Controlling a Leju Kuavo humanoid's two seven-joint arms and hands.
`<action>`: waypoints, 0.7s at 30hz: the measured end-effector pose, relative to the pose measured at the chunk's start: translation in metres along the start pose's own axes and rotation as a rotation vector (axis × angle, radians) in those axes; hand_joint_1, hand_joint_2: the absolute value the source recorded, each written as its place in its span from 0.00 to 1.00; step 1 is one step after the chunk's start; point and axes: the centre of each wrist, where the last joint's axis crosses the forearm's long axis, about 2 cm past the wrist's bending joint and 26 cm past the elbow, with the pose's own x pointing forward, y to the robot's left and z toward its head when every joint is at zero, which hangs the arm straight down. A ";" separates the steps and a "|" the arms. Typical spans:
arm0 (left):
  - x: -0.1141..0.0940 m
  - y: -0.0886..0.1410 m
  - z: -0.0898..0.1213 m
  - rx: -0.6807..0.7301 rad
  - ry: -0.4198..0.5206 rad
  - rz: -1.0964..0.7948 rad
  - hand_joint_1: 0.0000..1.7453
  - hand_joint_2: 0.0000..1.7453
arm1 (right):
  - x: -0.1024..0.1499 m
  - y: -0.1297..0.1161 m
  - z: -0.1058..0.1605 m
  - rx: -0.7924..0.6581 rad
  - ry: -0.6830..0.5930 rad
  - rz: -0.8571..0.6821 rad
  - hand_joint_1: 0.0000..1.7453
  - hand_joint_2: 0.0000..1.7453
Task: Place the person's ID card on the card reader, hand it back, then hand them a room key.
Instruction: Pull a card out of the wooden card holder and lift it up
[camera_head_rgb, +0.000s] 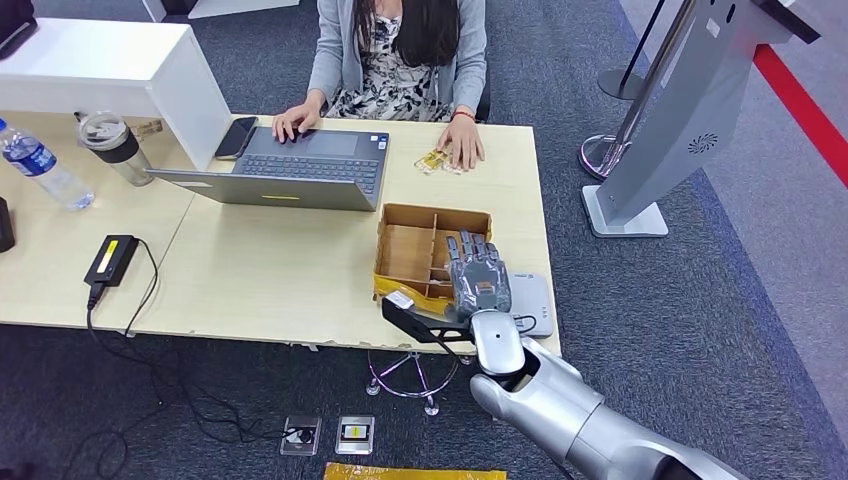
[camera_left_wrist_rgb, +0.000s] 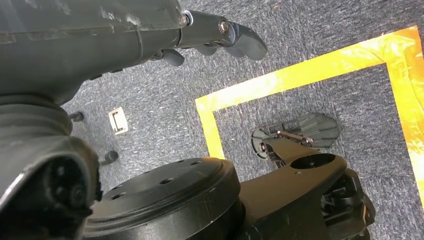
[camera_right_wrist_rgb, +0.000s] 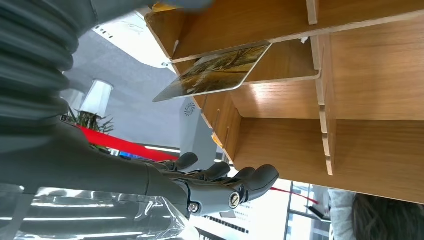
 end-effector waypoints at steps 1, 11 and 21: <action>0.000 0.000 0.000 0.000 0.000 0.000 0.00 0.00 | 0.000 0.000 0.000 0.002 0.001 0.001 0.97 1.00; 0.000 0.000 0.000 0.000 0.001 0.001 0.00 0.00 | 0.000 0.004 0.000 0.025 0.003 0.011 1.00 1.00; 0.000 0.000 0.000 0.000 0.001 0.001 0.00 0.00 | 0.002 0.004 0.000 0.030 -0.006 0.002 1.00 1.00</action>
